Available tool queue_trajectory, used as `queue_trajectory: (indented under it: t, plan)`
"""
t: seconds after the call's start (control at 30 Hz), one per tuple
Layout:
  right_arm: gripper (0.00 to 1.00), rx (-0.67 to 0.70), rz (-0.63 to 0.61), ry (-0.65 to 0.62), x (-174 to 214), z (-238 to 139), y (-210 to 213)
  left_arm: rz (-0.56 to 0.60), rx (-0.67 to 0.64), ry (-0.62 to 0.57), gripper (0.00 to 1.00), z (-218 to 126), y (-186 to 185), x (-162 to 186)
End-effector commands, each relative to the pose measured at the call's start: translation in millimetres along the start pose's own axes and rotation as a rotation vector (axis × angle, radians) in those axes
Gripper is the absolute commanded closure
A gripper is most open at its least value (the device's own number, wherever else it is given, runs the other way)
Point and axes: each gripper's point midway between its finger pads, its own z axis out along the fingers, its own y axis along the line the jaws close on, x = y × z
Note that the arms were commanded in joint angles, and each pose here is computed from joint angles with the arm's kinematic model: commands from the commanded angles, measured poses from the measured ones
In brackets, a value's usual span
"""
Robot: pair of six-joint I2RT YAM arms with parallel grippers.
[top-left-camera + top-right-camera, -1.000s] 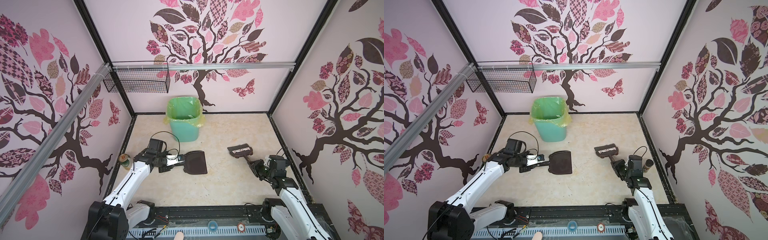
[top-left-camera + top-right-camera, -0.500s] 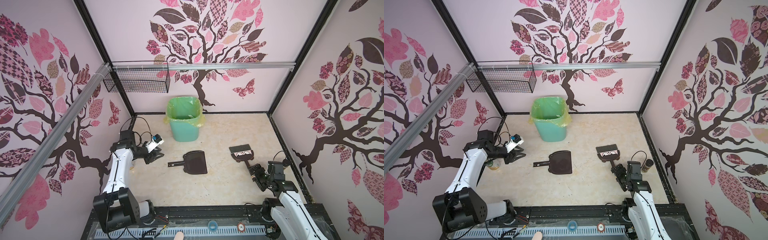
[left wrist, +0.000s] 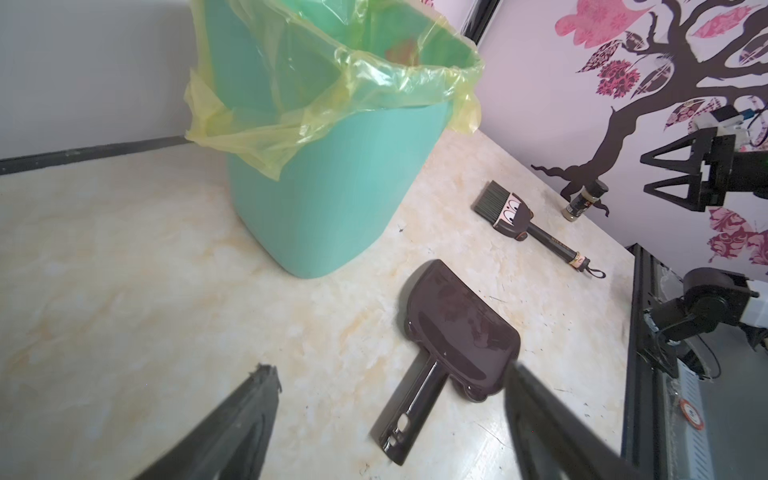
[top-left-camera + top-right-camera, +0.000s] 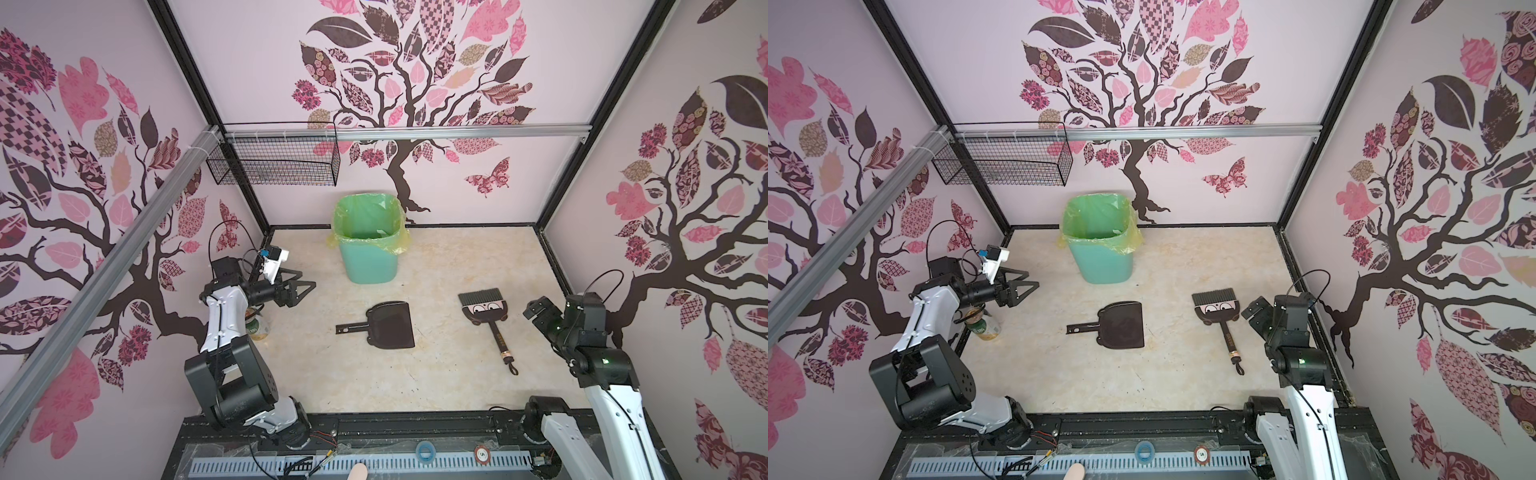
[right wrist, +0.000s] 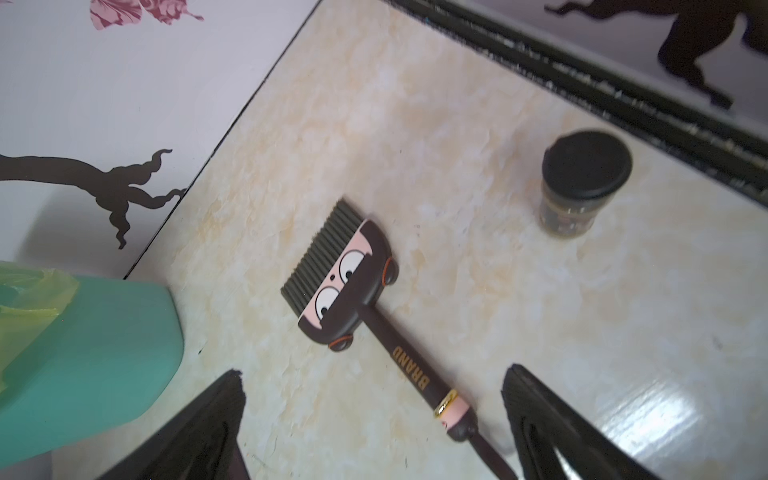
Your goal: Sweep away the paper scraps from the table
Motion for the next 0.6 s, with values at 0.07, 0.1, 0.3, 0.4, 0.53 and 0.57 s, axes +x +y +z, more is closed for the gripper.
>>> queue_trajectory:
  t: [0.07, 0.1, 0.3, 0.4, 0.53, 0.57]
  plan:
    - [0.00, -0.077, -0.239, -0.249, -40, 45, 25, -0.040, -0.263, -0.211, 0.02, 21, 49, 8]
    - [0.00, -0.139, -0.289, -0.293, -36, 56, 32, -0.031, -0.343, -0.224, 0.02, 24, 54, 17]
    - [0.00, -0.210, -0.345, -0.484, 3, 98, 5, -0.071, -0.695, -0.183, 0.03, 37, 63, 56]
    - [0.00, -0.209, -0.327, -0.545, 9, 100, -7, -0.043, -0.775, -0.193, 0.06, 40, 64, 64]
    - [0.01, -0.216, -0.315, -0.567, 3, 106, -1, -0.109, -0.810, -0.125, 0.07, 45, 79, 68]
    - [0.01, -0.219, -0.308, -0.579, 1, 109, 0, -0.113, -0.810, -0.131, 0.06, 45, 80, 66]
